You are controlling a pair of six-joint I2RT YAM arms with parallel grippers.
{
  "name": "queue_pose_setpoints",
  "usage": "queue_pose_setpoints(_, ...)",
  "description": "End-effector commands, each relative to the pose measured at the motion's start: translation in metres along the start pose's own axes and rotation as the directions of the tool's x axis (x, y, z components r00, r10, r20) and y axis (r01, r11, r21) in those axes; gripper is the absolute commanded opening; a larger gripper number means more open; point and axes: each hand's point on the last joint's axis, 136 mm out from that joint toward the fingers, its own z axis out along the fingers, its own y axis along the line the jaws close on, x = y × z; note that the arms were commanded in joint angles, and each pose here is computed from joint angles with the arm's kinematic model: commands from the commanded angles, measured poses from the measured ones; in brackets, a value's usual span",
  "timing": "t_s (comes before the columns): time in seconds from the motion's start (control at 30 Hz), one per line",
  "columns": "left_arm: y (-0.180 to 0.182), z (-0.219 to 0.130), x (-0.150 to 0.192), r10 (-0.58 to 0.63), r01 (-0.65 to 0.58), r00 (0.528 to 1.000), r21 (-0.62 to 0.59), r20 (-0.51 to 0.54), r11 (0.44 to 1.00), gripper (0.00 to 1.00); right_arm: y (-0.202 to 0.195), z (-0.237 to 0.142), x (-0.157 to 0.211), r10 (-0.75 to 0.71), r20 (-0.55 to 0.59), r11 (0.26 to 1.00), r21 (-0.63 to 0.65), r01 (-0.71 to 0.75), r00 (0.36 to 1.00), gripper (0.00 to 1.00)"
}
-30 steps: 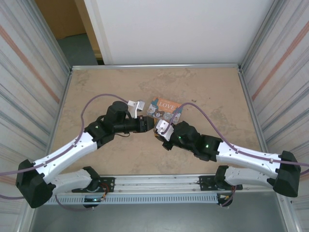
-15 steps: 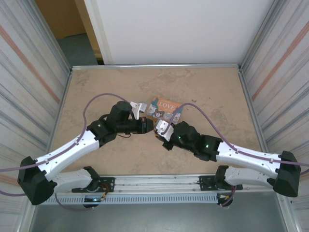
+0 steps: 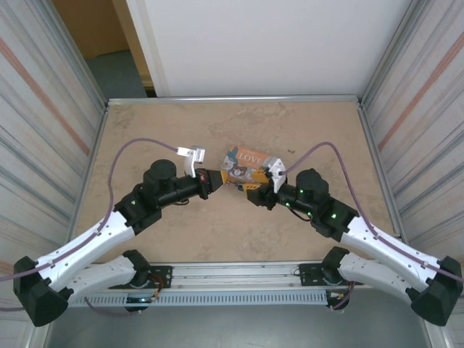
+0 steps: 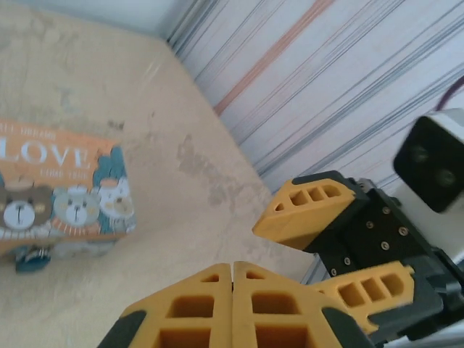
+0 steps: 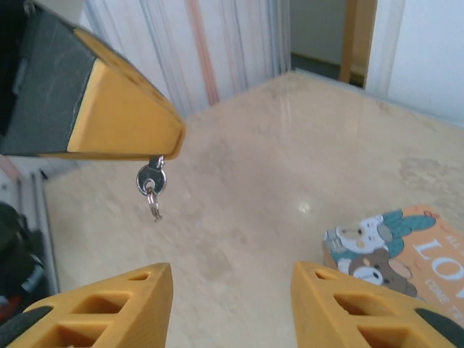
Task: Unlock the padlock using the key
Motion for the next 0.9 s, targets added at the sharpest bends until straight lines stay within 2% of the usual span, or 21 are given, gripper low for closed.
queue_pose_setpoints(0.0, -0.026, -0.009, -0.031, 0.122, -0.136, 0.981, 0.085, 0.153, 0.987, 0.00, 0.023, -0.014, -0.032, 0.196, 0.102, 0.967, -0.185, -0.175, 0.975, 0.53)
queue_pose_setpoints(0.13, -0.044, -0.014, -0.039, 0.153, -0.185, 0.969, 0.157, 0.195, 0.970, 0.00, 0.037, -0.021, -0.054, 0.309, 0.113, 0.914, -0.309, -0.262, 0.944, 0.60)
queue_pose_setpoints(0.23, -0.053, -0.016, -0.043, 0.161, -0.205, 0.963, 0.197, 0.217, 0.959, 0.00, 0.048, -0.021, -0.065, 0.359, 0.101, 0.873, -0.388, -0.296, 0.928, 0.61)
queue_pose_setpoints(0.33, -0.059, -0.017, -0.045, 0.157, -0.208, 0.961, 0.223, 0.227, 0.952, 0.00, 0.050, -0.015, -0.069, 0.401, 0.082, 0.847, -0.412, -0.335, 0.912, 0.60)
queue_pose_setpoints(0.53, -0.062, -0.016, -0.043, 0.154, -0.206, 0.965, 0.244, 0.213, 0.948, 0.00, 0.053, -0.004, -0.077, 0.426, 0.059, 0.819, -0.449, -0.357, 0.903, 0.51)
queue_pose_setpoints(0.8, -0.062, -0.014, -0.040, 0.150, -0.199, 0.968, 0.253, 0.200, 0.947, 0.00, 0.053, 0.000, -0.095, 0.419, 0.087, 0.824, -0.455, -0.338, 0.904, 0.41)
queue_pose_setpoints(0.87, -0.062, -0.014, -0.040, 0.150, -0.200, 0.968, 0.253, 0.202, 0.947, 0.00, 0.051, 0.009, -0.089, 0.425, 0.063, 0.821, -0.447, -0.355, 0.903, 0.39)
